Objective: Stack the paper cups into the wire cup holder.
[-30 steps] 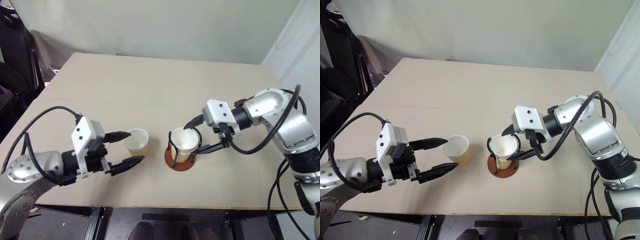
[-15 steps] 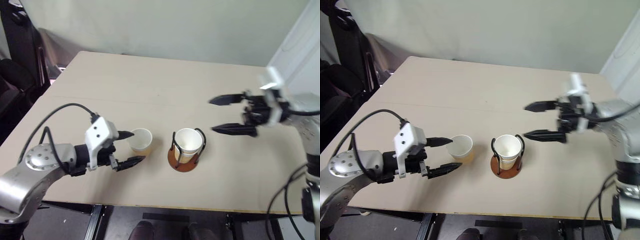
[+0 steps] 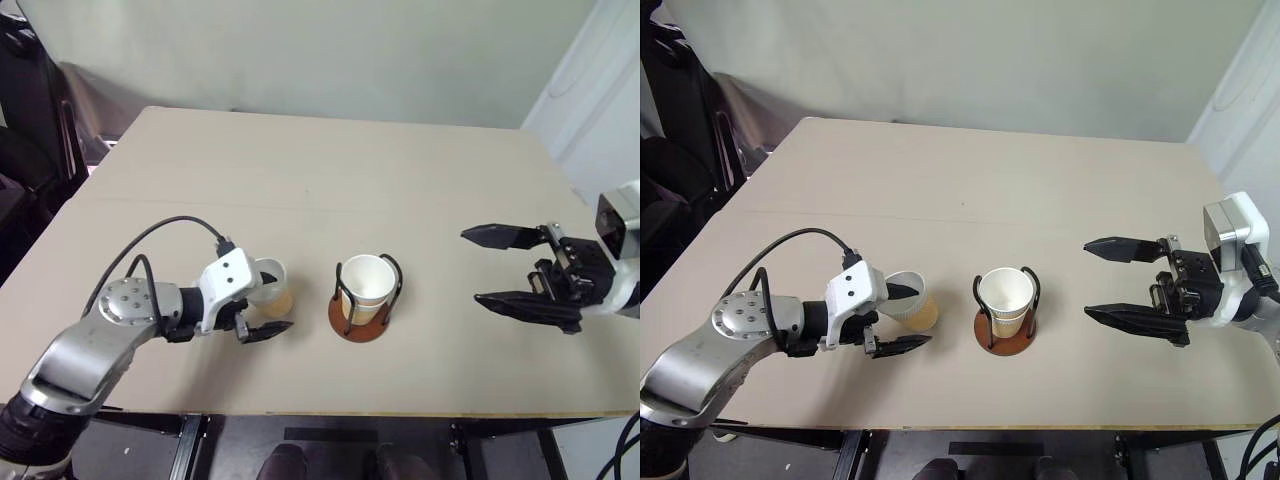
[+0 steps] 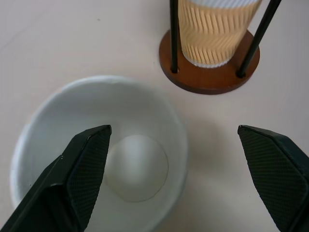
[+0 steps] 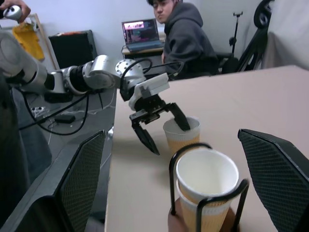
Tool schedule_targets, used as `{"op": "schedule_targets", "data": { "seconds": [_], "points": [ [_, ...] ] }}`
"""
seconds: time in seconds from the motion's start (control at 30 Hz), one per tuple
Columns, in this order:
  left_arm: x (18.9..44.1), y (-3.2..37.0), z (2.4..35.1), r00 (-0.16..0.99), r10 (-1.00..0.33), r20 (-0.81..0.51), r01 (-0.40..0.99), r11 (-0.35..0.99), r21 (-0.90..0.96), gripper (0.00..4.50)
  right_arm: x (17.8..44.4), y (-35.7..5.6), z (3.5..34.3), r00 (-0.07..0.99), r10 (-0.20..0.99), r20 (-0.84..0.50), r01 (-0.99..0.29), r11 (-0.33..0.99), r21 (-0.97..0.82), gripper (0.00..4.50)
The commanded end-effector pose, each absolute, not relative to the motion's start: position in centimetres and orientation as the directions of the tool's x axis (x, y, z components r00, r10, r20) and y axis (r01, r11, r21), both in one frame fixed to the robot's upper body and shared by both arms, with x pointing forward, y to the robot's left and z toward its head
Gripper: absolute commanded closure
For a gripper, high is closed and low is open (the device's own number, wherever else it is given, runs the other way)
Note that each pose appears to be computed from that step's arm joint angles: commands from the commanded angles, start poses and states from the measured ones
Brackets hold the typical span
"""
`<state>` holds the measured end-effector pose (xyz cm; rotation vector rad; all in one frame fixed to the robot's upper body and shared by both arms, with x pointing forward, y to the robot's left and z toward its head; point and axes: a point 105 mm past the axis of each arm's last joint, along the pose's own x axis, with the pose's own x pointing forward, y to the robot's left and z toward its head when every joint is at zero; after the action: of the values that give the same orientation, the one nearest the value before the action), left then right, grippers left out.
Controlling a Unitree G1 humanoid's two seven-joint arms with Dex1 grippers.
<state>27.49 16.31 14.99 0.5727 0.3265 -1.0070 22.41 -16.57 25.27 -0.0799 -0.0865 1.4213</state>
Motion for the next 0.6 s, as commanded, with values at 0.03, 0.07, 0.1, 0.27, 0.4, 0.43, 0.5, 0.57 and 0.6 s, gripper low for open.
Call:
{"op": "schedule_targets", "data": {
  "seconds": [0.03,0.07,0.1,0.27,0.4,0.43,0.5,0.57,0.6],
  "points": [
    [28.0,16.2,15.2,0.518,-0.690,-0.506,0.854,0.383,0.352,0.38,22.0,-17.4,25.9,0.164,0.986,0.016,-0.973,0.164,-0.164,0.00],
    [28.1,16.2,15.2,0.520,-0.689,-0.505,0.853,0.384,0.354,0.57,22.0,-17.5,25.8,0.165,0.986,0.016,-0.972,0.165,-0.164,0.00],
    [28.1,16.1,15.1,0.516,-0.694,-0.501,0.855,0.382,0.351,0.89,22.1,-17.7,25.6,0.169,0.986,0.012,-0.972,0.168,-0.165,0.00],
    [28.1,15.9,15.3,0.515,-0.703,-0.492,0.855,0.379,0.353,2.78,22.5,-18.1,25.2,0.178,0.984,-0.005,-0.969,0.175,-0.172,0.00],
    [28.0,16.0,15.6,0.519,-0.702,-0.488,0.852,0.383,0.357,4.20,22.8,-18.3,24.8,0.180,0.984,-0.015,-0.969,0.175,-0.174,0.00],
    [27.9,16.0,15.8,0.519,-0.702,-0.487,0.852,0.379,0.361,4.44,22.8,-18.3,24.8,0.179,0.984,-0.015,-0.969,0.174,-0.175,0.00],
    [27.8,15.7,17.1,0.517,-0.723,-0.458,0.851,0.376,0.368,4.44,22.9,-18.4,24.8,0.177,0.984,-0.015,-0.969,0.171,-0.177,0.00],
    [27.7,15.8,18.5,0.524,-0.729,-0.440,0.842,0.366,0.396,4.44,22.9,-18.2,25.0,0.172,0.985,-0.014,-0.969,0.167,-0.180,0.00],
    [27.8,15.9,19.4,0.530,-0.732,-0.427,0.834,0.362,0.415,4.44,22.9,-18.1,25.1,0.171,0.985,-0.014,-0.969,0.166,-0.182,0.00]
  ]
}}
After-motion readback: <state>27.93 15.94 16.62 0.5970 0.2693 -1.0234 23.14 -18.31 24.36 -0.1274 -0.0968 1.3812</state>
